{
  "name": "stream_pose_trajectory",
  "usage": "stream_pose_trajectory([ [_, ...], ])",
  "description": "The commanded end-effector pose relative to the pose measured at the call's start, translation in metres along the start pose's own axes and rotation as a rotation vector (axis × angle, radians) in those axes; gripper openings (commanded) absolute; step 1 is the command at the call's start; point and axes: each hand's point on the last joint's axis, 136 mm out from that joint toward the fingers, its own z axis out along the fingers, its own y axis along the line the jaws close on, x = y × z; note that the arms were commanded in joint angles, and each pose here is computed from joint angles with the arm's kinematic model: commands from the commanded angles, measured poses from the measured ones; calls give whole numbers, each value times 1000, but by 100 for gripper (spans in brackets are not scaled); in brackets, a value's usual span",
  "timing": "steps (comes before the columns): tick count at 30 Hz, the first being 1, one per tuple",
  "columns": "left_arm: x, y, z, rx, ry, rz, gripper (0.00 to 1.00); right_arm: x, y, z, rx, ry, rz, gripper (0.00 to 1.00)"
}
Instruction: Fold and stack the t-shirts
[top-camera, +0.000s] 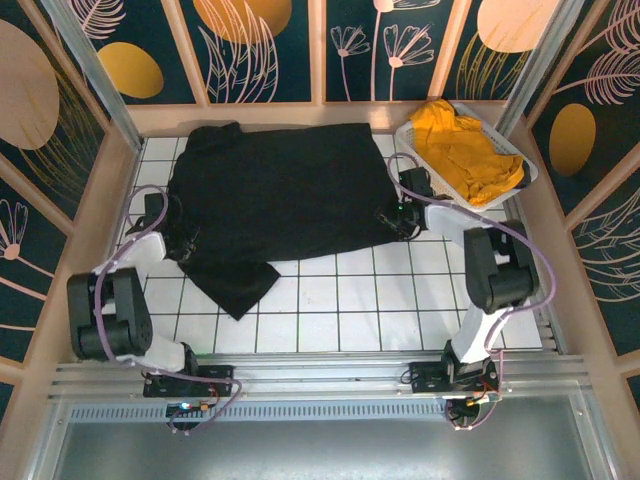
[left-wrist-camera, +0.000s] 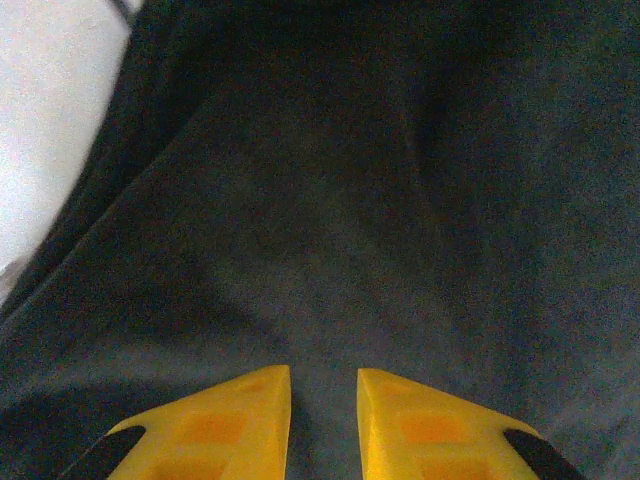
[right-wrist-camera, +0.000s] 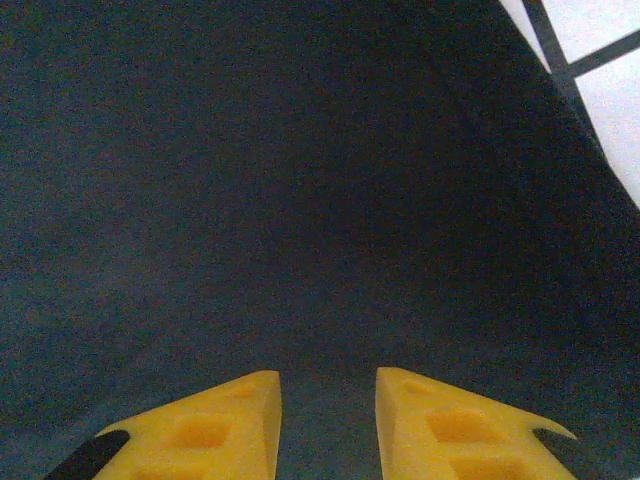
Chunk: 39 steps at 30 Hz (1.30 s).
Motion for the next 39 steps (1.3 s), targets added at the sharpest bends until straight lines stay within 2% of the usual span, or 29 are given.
stream_pose_trajectory([
  [1,-5,-4,20,-7,4,13,25,0,-26,14,143,39,48,31],
  [7,11,24,35,-80,56,57,25,49,-88,5,414,201,127,30],
  [12,26,46,35,-134,114,99,25,97,-120,-26,471,268,187,30],
  [16,32,65,27,-202,121,122,25,105,-129,-43,469,267,213,31],
  [23,26,82,8,-283,68,146,30,85,-111,-32,394,229,200,34],
  [25,21,81,2,-297,44,155,38,75,-104,-32,380,209,182,35],
  [27,12,74,-10,-293,5,175,50,66,-96,-36,357,182,159,37],
  [31,6,60,-41,-276,-32,216,54,43,-75,-59,309,73,77,46],
  [34,31,62,-50,-281,42,251,52,35,-61,-76,262,19,36,49],
  [39,112,78,-57,-310,213,386,48,42,-32,-88,154,13,-51,52],
])
